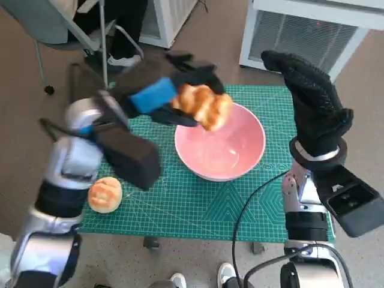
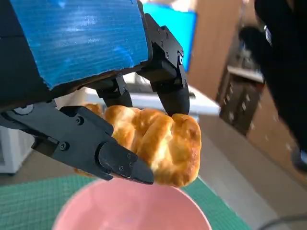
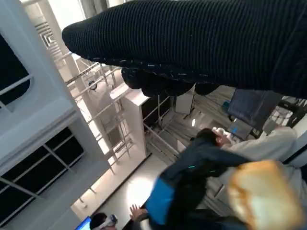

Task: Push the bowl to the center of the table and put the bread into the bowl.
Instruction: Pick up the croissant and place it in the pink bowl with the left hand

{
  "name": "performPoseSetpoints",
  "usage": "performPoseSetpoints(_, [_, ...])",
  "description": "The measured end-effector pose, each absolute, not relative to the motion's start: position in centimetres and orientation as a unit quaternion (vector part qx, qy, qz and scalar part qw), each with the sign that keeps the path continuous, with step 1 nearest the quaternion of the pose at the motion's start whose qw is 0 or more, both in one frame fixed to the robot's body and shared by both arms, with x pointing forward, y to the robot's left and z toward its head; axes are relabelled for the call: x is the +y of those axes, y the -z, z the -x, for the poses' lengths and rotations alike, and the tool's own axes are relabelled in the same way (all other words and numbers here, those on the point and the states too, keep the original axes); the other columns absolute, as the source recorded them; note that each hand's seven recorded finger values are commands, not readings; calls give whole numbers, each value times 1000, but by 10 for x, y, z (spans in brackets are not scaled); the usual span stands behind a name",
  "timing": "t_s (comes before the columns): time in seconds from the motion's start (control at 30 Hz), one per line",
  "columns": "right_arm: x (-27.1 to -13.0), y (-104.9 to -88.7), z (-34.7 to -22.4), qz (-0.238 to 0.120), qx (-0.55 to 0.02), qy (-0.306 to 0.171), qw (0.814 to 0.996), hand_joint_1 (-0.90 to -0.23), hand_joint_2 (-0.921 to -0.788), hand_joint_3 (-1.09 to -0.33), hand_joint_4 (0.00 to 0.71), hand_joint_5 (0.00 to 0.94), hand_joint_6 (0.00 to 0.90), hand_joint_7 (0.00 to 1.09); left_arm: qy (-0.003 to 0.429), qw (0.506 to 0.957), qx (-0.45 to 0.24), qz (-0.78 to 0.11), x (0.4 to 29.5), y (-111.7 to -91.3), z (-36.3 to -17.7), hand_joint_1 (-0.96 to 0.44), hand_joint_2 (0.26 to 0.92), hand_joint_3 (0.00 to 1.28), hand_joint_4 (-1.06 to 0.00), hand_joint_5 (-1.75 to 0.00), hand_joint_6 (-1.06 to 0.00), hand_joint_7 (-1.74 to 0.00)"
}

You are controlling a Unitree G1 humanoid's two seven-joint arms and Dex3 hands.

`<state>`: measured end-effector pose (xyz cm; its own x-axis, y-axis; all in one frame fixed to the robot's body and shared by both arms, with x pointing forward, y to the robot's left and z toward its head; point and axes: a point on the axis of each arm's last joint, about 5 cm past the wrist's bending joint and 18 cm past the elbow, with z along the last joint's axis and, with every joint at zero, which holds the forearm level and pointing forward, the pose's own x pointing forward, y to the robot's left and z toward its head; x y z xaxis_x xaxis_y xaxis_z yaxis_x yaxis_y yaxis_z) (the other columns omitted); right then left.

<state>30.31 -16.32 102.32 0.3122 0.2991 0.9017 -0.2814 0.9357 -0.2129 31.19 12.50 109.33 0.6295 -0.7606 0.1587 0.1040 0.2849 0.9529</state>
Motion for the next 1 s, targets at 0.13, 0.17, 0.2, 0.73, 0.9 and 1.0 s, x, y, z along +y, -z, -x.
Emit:
performPoseSetpoints(0.13, [-164, -1024, -302, 8, -561, -179, 808, -585, -921, -857, -1, 481, -1, 671, 308, 728, -298, -534, 114, -1086, -316, 0, 920, 58, -689, -1116, -644, -1194])
performPoseSetpoints(0.17, [-164, -1024, -302, 8, -562, -179, 808, -586, -921, -857, -1, 481, -1, 672, 311, 729, -293, -535, 111, -1083, -317, 0, 921, 63, -687, -1118, -635, -1203])
performPoseSetpoints(0.2, [-164, -1024, -301, 9, -562, -179, 808, -586, -921, -857, -1, 481, -1, 673, 314, 729, -288, -536, 109, -1081, -317, 0, 920, 67, -686, -1119, -629, -1209])
performPoseSetpoints(0.73, [-166, -1022, -296, 7, -561, -176, 809, -579, -921, -853, -1, 484, -1, 671, 366, 727, -165, -557, 106, -1054, -329, -131, 831, 11, -85, -17, -319, -43])
performPoseSetpoints(0.9, [-166, -1022, -296, 6, -562, -173, 809, -574, -921, -853, -1, 484, -1, 666, 368, 717, -170, -567, 112, -1062, -324, -219, 811, 2, -30, -3, -277, -7])
performPoseSetpoints(1.0, [-166, -1022, -295, 5, -562, -173, 809, -576, -921, -851, -1, 483, -1, 663, 361, 714, -195, -567, 120, -1067, -318, -235, 807, 1, -25, -3, -270, -3])
